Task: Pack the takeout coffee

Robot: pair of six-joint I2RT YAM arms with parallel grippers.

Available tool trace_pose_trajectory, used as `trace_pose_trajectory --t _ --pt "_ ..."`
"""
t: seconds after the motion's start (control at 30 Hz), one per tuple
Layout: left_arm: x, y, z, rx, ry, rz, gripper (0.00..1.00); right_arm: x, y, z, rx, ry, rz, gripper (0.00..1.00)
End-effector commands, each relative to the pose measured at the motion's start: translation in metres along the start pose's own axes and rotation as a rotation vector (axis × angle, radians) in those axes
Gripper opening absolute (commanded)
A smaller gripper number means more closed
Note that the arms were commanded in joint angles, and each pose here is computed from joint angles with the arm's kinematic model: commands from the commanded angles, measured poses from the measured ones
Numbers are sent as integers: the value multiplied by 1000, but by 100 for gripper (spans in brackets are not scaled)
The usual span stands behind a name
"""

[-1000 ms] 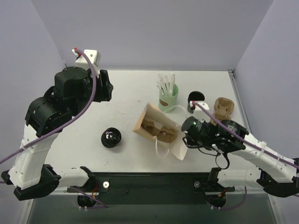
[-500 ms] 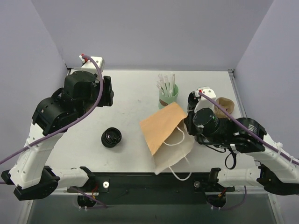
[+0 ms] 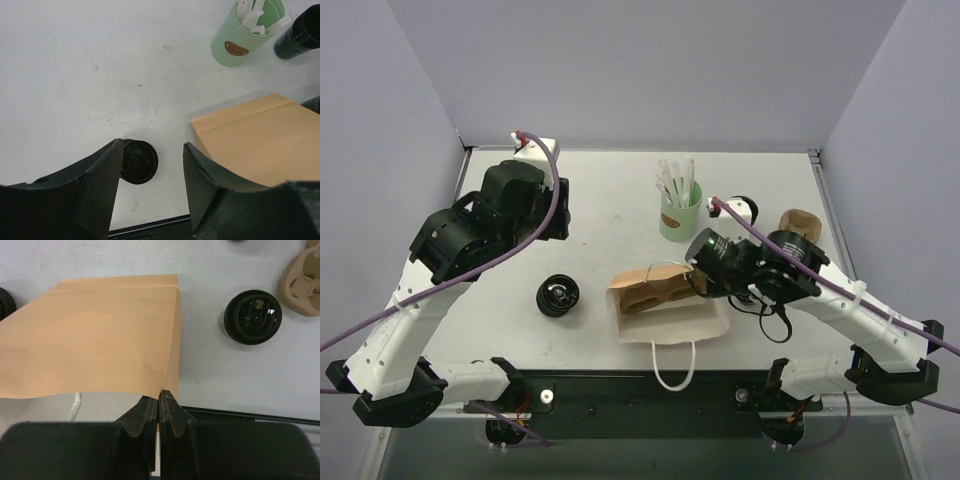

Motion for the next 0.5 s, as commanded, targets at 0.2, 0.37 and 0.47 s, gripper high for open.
trace_pose_trajectory --t 0.2,0.37,0.47 --pt "-12 -12 1 -30 -34 25 61 30 -32 6 19 163 84 0" --pt "-28 -16 -17 -164 -74 49 61 -18 11 -10 -51 149 220 0" --pt "-38 -23 -36 -303 -97 40 60 -6 7 -11 -36 173 194 0"
Point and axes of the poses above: each gripper's point midway between its finger pads, its own y axis out along the fingers, its own z axis along the line the jaws close on, x = y × z, the point moved 4 cm from there along -y, back along the fingers, and after that the axes turned 13 degrees about y, right-handed, at the moved point
